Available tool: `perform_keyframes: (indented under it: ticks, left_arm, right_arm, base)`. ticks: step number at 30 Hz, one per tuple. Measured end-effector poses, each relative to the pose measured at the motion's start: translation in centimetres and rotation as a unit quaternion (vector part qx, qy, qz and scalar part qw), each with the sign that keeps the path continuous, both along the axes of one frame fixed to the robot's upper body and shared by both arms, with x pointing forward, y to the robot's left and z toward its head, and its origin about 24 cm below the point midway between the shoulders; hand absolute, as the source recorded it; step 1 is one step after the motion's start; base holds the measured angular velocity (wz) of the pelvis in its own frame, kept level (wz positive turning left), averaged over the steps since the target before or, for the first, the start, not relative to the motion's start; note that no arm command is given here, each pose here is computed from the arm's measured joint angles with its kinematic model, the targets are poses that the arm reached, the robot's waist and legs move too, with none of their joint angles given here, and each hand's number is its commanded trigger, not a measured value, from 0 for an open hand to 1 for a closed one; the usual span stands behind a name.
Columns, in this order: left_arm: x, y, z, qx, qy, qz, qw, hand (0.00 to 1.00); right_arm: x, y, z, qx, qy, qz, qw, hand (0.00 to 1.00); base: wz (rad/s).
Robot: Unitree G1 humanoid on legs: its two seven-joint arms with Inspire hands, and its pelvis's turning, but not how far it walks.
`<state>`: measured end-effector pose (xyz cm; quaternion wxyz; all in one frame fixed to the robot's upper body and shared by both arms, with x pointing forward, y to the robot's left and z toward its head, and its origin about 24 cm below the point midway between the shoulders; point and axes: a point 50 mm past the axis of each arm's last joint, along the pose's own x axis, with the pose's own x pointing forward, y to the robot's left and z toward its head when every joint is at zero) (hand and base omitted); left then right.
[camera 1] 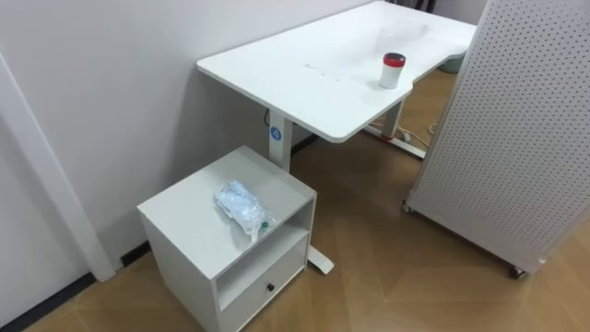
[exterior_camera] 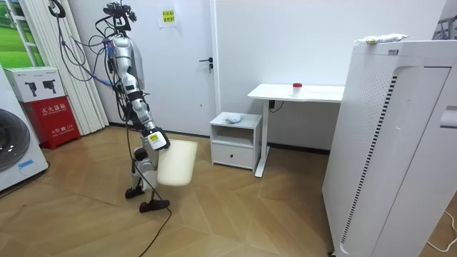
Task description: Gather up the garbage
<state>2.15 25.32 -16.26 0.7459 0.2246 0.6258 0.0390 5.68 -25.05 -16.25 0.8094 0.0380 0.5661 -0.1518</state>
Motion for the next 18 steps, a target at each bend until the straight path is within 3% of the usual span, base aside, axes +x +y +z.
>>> perform_keyframes:
  ticks: [18]
  left_arm:
    - [-0.51,-0.1,-0.11,-0.006,0.02,0.002,1.0,0.0]
  right_arm:
    - [-0.27,0.13,-0.08,-0.01,0.008,0.0,1.0,1.0]
  base:
    - [0.01]
